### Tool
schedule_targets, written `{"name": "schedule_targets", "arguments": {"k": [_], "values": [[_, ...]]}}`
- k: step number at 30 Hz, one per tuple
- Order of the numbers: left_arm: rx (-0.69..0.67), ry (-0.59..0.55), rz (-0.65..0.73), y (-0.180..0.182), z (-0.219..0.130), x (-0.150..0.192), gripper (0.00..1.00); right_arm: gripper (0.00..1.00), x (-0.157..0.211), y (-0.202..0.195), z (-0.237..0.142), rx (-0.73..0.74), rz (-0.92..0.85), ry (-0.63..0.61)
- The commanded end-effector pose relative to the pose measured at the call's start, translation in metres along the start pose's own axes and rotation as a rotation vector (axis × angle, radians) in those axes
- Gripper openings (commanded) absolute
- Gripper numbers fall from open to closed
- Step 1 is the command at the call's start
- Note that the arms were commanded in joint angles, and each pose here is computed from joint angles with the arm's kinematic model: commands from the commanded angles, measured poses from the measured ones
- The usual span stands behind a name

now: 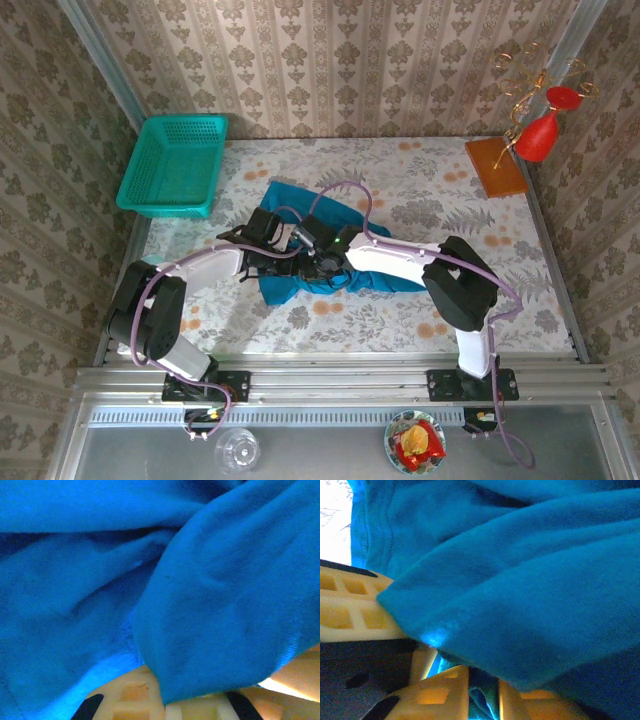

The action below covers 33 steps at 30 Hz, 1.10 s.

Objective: Fold the inside-out t-shirt

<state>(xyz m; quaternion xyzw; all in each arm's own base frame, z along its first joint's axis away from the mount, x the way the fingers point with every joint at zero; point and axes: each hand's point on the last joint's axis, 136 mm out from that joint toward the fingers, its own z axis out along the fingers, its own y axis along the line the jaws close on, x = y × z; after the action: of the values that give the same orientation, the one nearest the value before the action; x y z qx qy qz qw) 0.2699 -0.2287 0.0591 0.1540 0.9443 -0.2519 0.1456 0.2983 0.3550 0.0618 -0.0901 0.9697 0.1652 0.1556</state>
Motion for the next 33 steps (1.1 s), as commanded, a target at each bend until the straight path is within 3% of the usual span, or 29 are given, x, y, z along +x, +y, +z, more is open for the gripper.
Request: {"name": "schedule_targets", "arguments": {"k": [1,10,23,33], "values": [[0.053,-0.034,0.025,-0.015,-0.01,-0.008,0.0,0.2,0.002,-0.017,0.008,0.087,0.007,0.002],[0.058,-0.036,0.025,-0.016,-0.01,-0.009,0.0,0.0,-0.002,-0.019,-0.001,0.087,0.009,-0.01],[0.019,-0.048,0.007,-0.006,-0.014,-0.012,0.0,0.0,-0.009,-0.029,-0.093,0.009,0.053,-0.117],[-0.01,-0.062,-0.014,0.007,-0.022,-0.015,0.0,0.0,-0.006,-0.099,-0.179,0.022,0.227,-0.288]]}}
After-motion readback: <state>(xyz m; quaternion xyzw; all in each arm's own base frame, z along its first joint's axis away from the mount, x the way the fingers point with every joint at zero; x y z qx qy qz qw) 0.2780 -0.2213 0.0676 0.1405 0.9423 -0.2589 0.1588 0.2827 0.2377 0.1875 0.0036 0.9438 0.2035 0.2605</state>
